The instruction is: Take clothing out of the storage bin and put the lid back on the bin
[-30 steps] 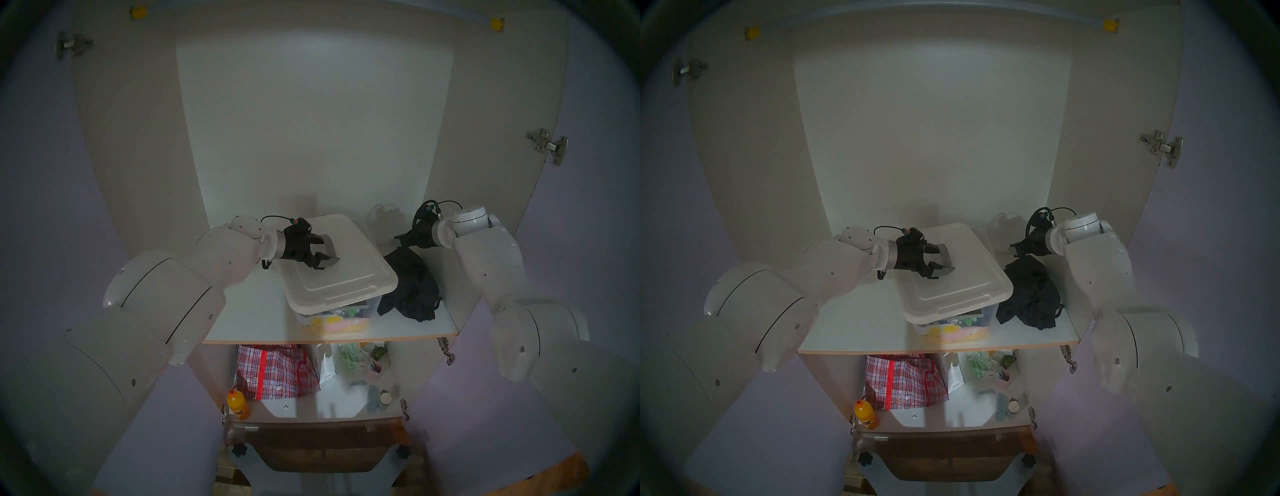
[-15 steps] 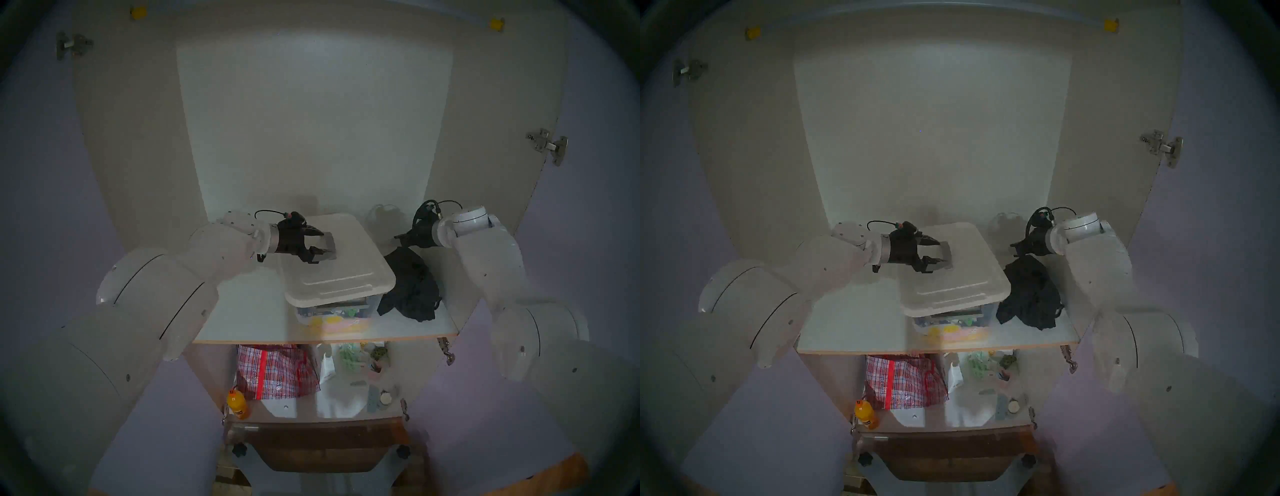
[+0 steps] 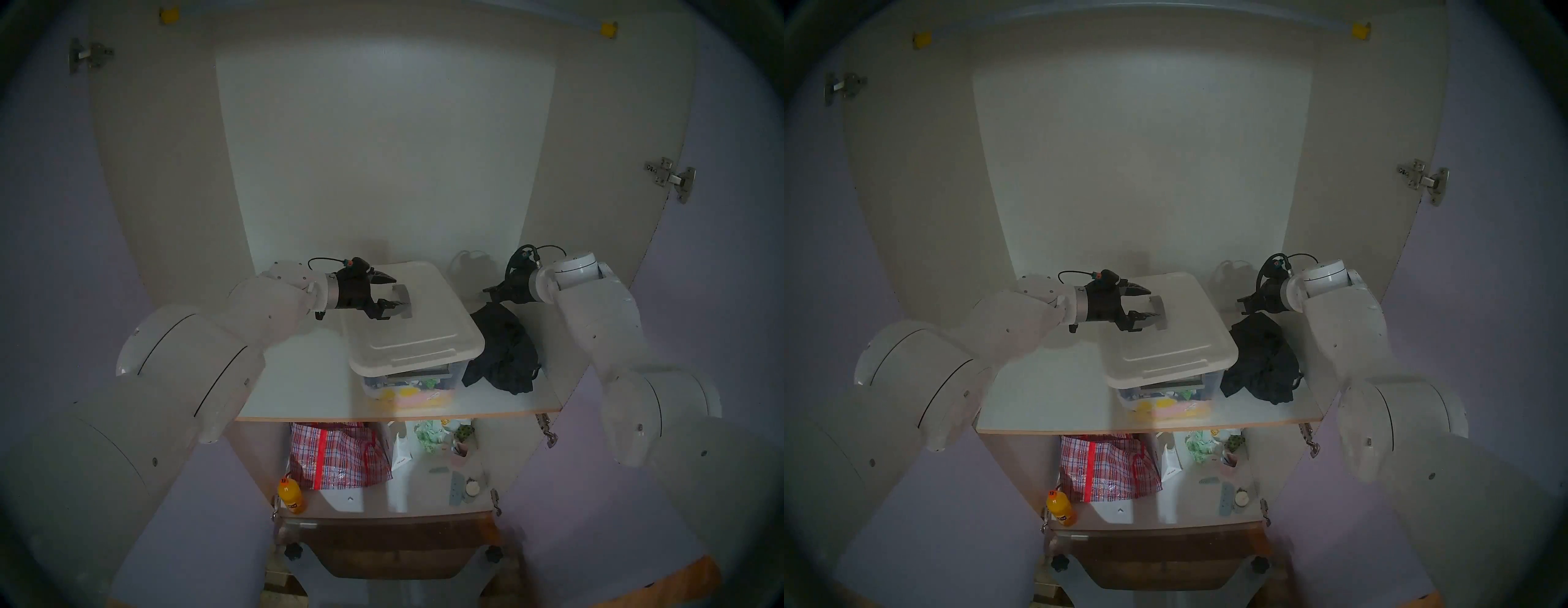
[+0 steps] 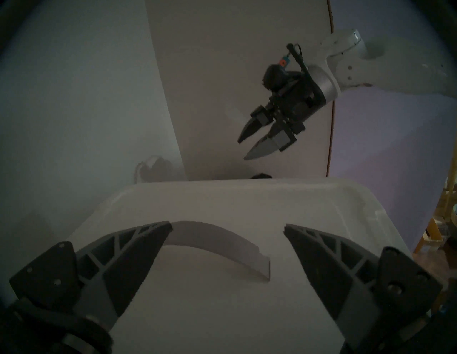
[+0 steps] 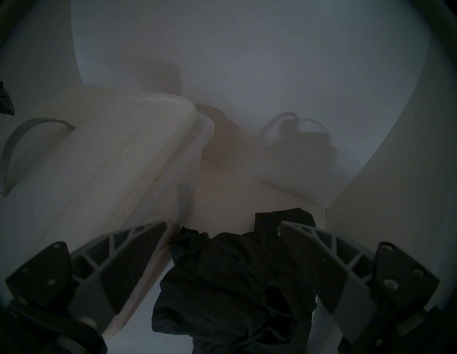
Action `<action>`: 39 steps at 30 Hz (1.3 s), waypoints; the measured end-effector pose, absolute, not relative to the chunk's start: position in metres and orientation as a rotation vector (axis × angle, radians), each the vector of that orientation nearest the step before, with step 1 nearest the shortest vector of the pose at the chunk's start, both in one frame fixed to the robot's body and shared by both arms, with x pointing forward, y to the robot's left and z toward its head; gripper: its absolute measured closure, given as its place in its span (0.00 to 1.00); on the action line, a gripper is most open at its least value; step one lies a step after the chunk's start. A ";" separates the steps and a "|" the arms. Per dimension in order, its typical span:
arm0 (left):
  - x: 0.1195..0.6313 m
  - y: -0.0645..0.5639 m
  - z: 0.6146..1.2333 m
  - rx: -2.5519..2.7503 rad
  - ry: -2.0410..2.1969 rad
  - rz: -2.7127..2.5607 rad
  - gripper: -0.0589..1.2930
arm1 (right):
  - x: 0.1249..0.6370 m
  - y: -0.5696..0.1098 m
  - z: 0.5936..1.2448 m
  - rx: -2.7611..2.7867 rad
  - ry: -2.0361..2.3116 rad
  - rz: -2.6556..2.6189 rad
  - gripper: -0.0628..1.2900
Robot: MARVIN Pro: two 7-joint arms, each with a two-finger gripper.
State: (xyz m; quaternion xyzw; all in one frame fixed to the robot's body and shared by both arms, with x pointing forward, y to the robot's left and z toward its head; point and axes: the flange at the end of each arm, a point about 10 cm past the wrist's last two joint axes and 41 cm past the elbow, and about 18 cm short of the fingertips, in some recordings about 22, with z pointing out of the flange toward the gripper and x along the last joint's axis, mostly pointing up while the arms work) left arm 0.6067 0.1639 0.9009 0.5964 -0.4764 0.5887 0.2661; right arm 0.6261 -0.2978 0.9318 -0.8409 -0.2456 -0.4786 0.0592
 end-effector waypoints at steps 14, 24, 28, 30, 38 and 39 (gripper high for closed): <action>0.598 0.208 0.886 1.514 -1.326 1.842 0.05 | 0.622 -0.229 0.939 -2.352 -0.948 -1.385 0.03; 0.601 0.232 0.891 1.548 -1.356 1.917 0.05 | 0.615 -0.183 0.943 -2.246 -1.051 -1.301 0.03; 0.601 0.235 0.892 1.549 -1.364 1.933 0.05 | 0.611 -0.168 0.946 -2.219 -1.070 -1.261 0.03; 0.601 0.235 0.892 1.548 -1.369 1.941 0.05 | 0.608 -0.154 0.945 -2.217 -1.061 -1.222 0.03; 0.601 0.236 0.892 1.543 -1.380 1.963 0.05 | 0.602 -0.117 0.941 -2.239 -1.017 -1.159 0.03; 0.601 0.236 0.892 1.543 -1.381 1.966 0.05 | 0.602 -0.112 0.941 -2.238 -1.015 -1.162 0.03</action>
